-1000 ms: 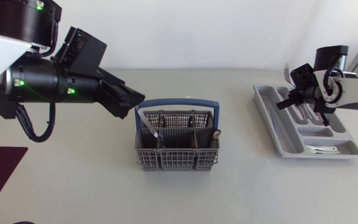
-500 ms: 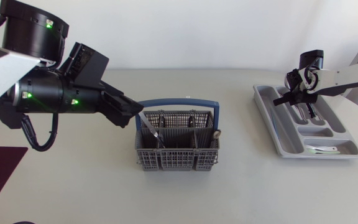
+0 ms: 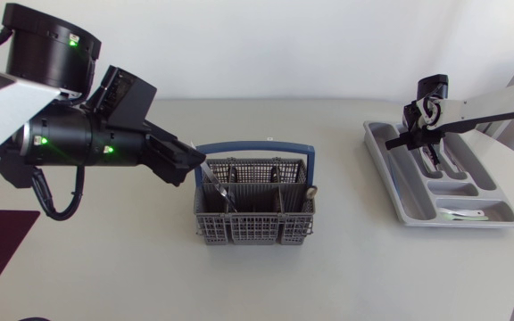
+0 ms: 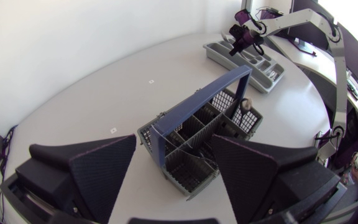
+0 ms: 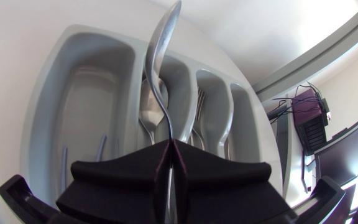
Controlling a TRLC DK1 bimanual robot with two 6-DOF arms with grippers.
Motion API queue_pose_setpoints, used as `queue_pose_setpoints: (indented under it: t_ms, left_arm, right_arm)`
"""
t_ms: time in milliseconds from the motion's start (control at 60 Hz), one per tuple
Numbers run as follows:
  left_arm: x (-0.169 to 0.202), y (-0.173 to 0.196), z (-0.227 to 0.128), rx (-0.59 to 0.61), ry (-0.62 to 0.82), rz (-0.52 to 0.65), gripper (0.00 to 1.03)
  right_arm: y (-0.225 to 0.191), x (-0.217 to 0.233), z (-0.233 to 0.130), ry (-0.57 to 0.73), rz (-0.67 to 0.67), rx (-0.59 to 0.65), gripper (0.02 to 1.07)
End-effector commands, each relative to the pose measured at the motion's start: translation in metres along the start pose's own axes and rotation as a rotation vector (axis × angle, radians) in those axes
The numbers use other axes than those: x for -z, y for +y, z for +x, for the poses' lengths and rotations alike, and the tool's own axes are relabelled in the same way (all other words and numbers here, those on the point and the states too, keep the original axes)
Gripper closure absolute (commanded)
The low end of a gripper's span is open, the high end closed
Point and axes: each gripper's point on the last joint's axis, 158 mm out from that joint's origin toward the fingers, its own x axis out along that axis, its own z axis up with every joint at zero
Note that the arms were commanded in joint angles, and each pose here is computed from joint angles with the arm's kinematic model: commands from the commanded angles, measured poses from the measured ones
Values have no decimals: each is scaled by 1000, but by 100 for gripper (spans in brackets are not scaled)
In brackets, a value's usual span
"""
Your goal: Sort the cutlery from the basket into the organizer compartments.
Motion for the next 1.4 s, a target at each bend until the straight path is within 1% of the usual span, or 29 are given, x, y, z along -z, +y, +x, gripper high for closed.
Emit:
queue_pose_setpoints:
  t_ms: [0,100,117,133,300,333,383,483,583,633,750,850,967,1167,1300,1383]
  left_arm:
    - [10,2,0,-9,19,-22,20]
    - [12,1,1,-5,26,-27,20]
    - [13,1,1,-6,29,-29,20]
    - [14,0,1,-4,34,-30,20]
    - [22,-3,2,2,56,-45,18]
    - [24,-4,2,6,60,-47,18]
    - [26,-6,2,10,65,-50,18]
    - [32,-10,4,19,79,-59,17]
    - [39,-11,8,21,85,-57,17]
    - [44,-12,11,22,92,-61,17]
    - [57,-15,19,30,124,-104,17]
    - [58,-17,21,34,134,-127,18]
    - [53,-20,20,41,133,-132,18]
    - [50,-21,29,46,184,-162,18]
    - [44,-20,35,44,192,-196,27]
    - [41,-23,38,48,193,-205,27]
  right_arm:
    - [1,11,13,38,7,16,88]
    - [9,15,14,47,-6,6,79]
    - [10,15,14,48,-7,4,76]
    - [11,16,12,48,-10,2,71]
    - [9,8,-4,21,-8,-4,48]
    - [8,7,-9,15,-7,-3,44]
    - [6,3,-20,-5,-8,-3,41]
    - [3,-1,-48,-51,-12,-19,39]
    - [7,-4,-88,-128,-24,-68,39]
    - [10,-2,-103,-143,-33,-78,39]
    - [15,6,-130,-173,-62,-98,39]
    - [22,14,-150,-192,-75,-119,39]
    - [27,22,-167,-210,-83,-133,39]
    - [35,31,-185,-230,-92,-147,39]
    - [33,33,-189,-236,-90,-145,39]
    - [33,34,-191,-238,-89,-146,39]
